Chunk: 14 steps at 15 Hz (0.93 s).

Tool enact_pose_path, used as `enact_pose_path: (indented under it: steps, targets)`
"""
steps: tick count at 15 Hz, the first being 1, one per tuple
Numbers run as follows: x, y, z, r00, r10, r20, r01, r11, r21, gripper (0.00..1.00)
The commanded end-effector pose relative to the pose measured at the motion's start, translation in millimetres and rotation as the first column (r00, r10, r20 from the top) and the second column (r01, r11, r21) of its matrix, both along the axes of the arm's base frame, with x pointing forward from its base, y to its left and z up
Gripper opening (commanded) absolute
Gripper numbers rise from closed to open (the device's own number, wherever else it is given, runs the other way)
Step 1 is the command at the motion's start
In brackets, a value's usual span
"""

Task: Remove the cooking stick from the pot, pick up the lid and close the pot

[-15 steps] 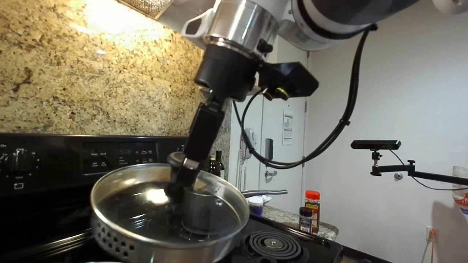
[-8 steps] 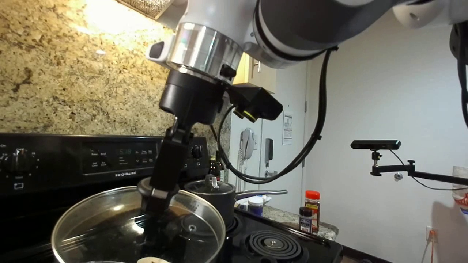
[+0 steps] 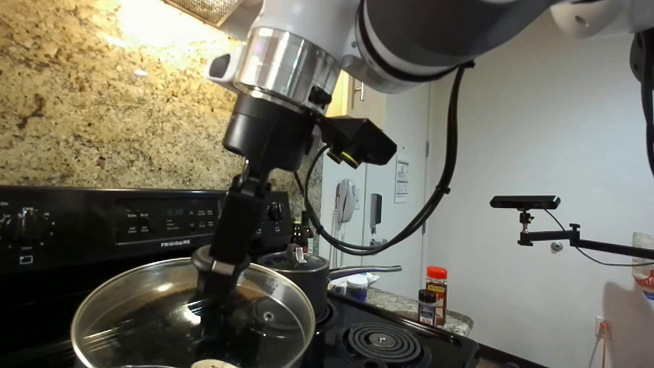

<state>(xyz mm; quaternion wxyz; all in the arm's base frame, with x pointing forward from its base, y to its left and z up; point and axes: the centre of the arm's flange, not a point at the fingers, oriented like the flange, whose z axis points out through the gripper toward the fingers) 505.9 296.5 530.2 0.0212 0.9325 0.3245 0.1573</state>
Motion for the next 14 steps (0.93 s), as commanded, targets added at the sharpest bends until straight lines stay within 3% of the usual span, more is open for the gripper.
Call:
enact_pose_path:
  steps: [1,8,14]
  targets:
    - [0,0,0,1.0,0.0,0.0,0.0,1.0,0.0,0.35]
    - [27,47,14,0.99,0.134,0.036,-0.131,0.988,-0.076,0.35]
    - [46,80,7,0.971,0.239,-0.01,-0.239,0.967,-0.087,0.35]
